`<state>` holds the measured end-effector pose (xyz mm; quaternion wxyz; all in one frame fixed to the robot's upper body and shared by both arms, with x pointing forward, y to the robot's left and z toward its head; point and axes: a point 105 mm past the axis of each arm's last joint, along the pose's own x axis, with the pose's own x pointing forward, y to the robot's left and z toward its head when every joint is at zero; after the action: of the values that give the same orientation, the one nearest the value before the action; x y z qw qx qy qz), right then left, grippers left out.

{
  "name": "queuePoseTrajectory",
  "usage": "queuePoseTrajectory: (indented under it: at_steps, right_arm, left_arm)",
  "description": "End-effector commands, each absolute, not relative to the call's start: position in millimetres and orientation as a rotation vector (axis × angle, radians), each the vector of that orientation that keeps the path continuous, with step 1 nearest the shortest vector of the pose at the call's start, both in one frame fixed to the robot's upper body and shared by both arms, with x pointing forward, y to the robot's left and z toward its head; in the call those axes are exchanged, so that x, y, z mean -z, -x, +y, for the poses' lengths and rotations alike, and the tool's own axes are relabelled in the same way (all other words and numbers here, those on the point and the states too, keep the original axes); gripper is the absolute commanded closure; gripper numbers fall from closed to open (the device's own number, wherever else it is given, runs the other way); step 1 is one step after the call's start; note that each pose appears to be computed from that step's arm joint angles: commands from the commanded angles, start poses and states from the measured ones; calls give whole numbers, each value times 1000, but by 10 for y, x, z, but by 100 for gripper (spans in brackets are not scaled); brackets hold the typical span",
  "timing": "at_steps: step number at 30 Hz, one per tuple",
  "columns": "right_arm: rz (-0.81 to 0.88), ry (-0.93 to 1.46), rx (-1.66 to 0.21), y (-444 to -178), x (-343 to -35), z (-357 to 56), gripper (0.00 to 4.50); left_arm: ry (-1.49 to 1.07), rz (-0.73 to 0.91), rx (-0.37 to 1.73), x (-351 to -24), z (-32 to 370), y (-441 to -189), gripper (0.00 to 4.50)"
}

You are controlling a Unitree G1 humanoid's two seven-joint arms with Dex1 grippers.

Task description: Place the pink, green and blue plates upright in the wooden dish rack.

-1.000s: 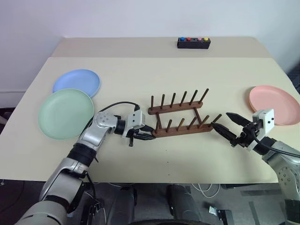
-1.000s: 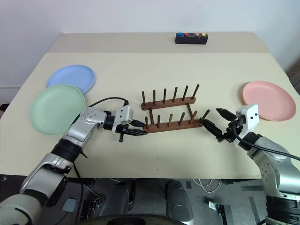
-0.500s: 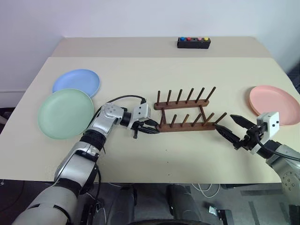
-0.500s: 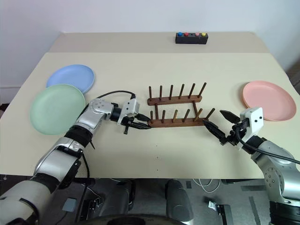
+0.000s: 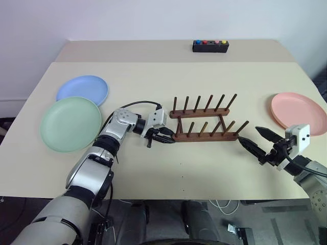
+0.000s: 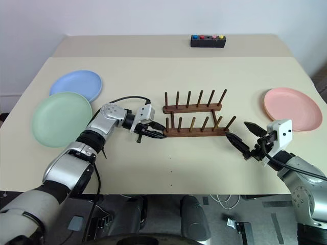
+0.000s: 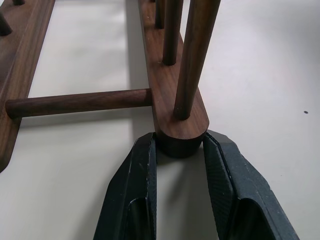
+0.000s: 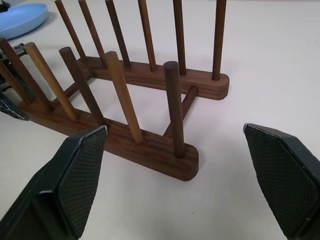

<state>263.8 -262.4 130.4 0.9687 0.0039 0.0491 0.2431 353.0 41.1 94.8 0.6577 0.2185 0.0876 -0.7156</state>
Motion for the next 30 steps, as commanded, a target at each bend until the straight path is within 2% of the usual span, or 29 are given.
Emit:
queuePoseTrajectory:
  at_steps: [1,11,12,13,17,18,23,25,27,28,30]
  right_arm:
    - [36,16,-492,-2605,-1456,-2616,0]
    - [37,20,-491,-2611,-1450,-2614,0]
    - [38,20,-492,-2613,-1446,-2611,0]
    - [39,20,-493,-2614,-1442,-2609,0]
    - [42,22,-492,-2613,-1432,-2619,0]
    - [46,25,-490,-2610,-1424,-2629,0]
    - [92,68,-476,-2560,-1369,-2733,0]
    - [113,102,-474,-2537,-1350,-2773,55]
    - [142,126,-493,-2504,-1319,-2786,117]
    - [162,142,-505,-2487,-1296,-2792,172]
    - [192,174,-522,-2469,-1258,-2784,275]
  left_arm:
    - [-510,148,1640,-1079,373,-3546,373]
    - [-498,151,1620,-1096,380,-3580,373]
    - [-491,150,1616,-1104,381,-3586,272]
    - [-485,147,1610,-1114,387,-3594,241]
    - [-476,118,1576,-1159,436,-3626,36]
    - [-474,107,1570,-1173,457,-3625,9]
    - [-441,94,1523,-1211,632,-3593,9]
    - [-436,90,1501,-1222,714,-3558,0]
    - [-419,95,1462,-1222,802,-3525,49]
    - [-412,95,1458,-1217,849,-3471,80]
    - [-400,96,1463,-1209,894,-3349,179]
